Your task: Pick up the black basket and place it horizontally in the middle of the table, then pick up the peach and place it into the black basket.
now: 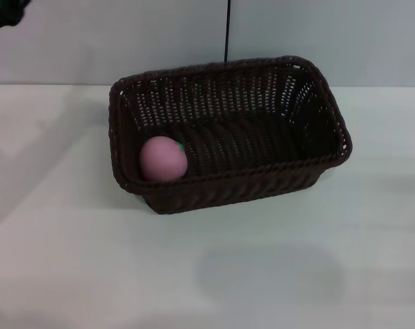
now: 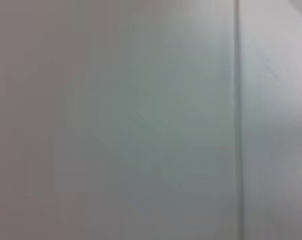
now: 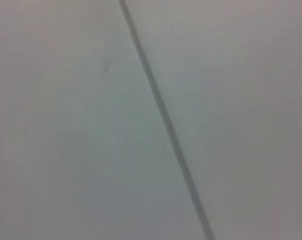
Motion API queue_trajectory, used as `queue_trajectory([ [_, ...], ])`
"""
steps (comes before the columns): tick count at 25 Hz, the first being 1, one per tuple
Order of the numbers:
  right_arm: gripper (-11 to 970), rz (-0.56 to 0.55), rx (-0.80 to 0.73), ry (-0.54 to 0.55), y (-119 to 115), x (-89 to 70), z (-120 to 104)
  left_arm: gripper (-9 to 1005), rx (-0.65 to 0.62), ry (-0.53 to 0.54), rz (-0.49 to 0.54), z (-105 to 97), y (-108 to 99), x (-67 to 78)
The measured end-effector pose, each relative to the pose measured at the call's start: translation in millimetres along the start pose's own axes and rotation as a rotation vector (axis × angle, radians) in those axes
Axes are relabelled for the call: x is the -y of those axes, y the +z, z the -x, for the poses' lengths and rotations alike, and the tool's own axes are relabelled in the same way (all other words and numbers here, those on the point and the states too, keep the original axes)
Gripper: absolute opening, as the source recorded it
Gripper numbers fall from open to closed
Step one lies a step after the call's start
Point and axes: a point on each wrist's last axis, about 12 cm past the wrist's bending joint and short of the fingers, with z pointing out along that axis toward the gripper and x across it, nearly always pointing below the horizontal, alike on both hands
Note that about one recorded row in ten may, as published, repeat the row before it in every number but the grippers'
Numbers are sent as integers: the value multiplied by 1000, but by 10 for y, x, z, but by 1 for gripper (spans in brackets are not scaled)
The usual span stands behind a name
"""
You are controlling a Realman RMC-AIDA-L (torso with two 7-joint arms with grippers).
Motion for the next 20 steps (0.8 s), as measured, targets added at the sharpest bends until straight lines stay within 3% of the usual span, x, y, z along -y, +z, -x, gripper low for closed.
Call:
queue_trajectory([
  [4,652,-56,24,-34,-36,40,13,833,52,37,122,-52,-170,-40],
  [8,652,-85,24,-42,-33,56,1,833,149,131,330,-121,-473,-38],
  [11,652,-88,17,-41,-14,56,-11,833,149,131,330,-121,-473,-38],
  [13,652,-91,8,-38,16,53,-28,833,175,156,418,-141,-619,-29],
  [20,652,-94,-2,-26,69,32,-61,833,177,155,448,-142,-708,-19],
])
